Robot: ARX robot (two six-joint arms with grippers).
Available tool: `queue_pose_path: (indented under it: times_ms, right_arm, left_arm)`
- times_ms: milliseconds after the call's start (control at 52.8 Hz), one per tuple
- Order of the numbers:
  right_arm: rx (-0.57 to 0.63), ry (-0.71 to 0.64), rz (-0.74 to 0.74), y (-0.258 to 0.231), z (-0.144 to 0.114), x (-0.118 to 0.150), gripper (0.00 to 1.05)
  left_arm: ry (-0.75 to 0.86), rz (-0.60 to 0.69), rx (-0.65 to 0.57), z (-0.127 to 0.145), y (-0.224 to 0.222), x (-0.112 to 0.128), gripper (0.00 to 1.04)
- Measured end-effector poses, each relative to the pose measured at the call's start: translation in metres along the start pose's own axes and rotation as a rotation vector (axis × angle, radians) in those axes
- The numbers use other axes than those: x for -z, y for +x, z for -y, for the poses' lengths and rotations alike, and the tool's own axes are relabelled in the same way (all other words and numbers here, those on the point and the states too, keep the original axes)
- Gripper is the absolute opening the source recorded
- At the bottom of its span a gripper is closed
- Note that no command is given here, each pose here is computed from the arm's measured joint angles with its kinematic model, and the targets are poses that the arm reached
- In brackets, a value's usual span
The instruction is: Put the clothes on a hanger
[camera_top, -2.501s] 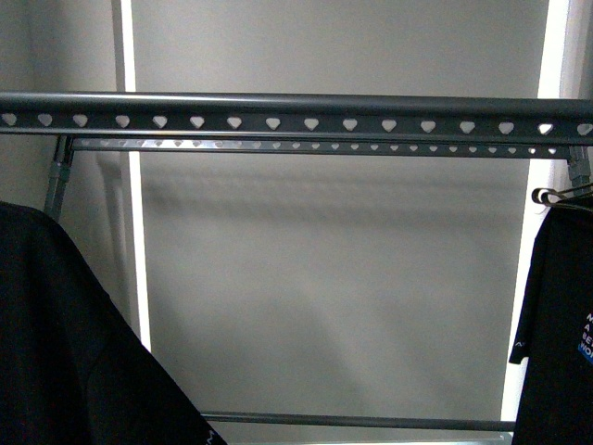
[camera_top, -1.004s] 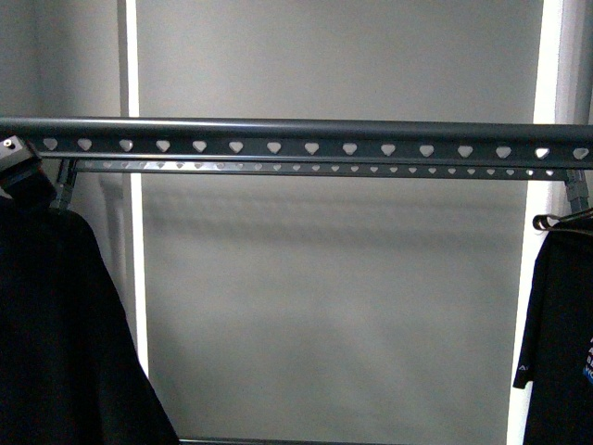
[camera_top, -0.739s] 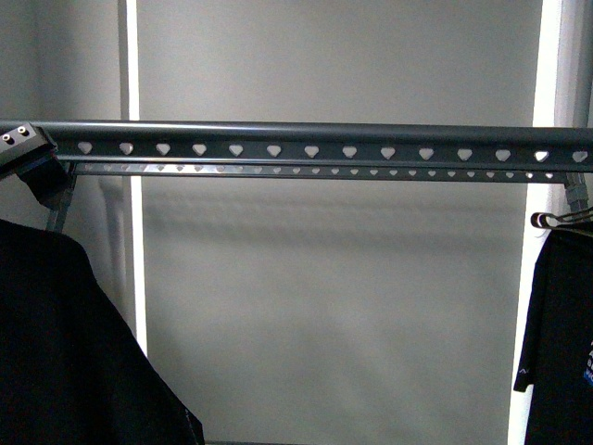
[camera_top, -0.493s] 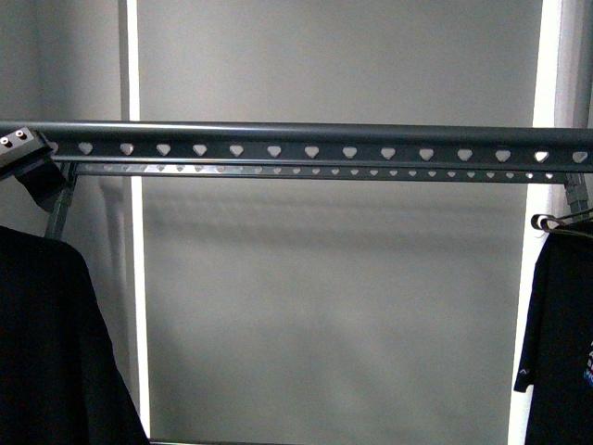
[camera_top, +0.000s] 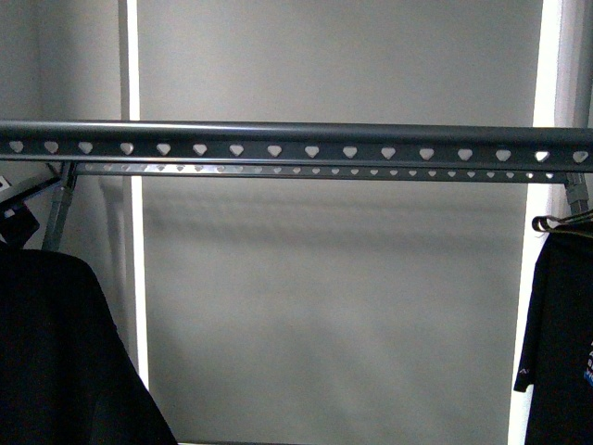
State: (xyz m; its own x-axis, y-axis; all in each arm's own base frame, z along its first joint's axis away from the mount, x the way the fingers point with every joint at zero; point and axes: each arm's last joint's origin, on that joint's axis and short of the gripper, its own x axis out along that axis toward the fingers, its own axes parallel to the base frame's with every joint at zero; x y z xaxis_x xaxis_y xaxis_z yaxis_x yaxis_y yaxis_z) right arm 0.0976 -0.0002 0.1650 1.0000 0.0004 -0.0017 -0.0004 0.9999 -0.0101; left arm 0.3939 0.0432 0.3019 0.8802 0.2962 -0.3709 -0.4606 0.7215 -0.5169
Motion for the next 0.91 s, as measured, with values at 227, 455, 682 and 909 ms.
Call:
queue_pose_path:
  times_ms: [227, 455, 682, 909]
  right_arm:
    - [0.0, 0.0, 0.0, 0.0, 0.0, 0.0, 0.97]
    - [-0.001, 0.0, 0.0, 0.0, 0.0, 0.0, 0.97]
    - [0.0, 0.0, 0.0, 0.0, 0.0, 0.0, 0.97]
    - [0.0, 0.0, 0.0, 0.0, 0.0, 0.0, 0.97]
  left_arm:
    - [-0.029, -0.145, 0.113, -0.035, -0.03, 0.014, 0.05]
    - [0.23, -0.523, 0.459, -0.088, -0.119, 0.055, 0.04]
    - [0.59, -0.551, 0.78, -0.097, -0.153, 0.065, 0.04]
    - [1.007, -0.368, 0.922, -0.059, -0.112, 0.044, 0.04]
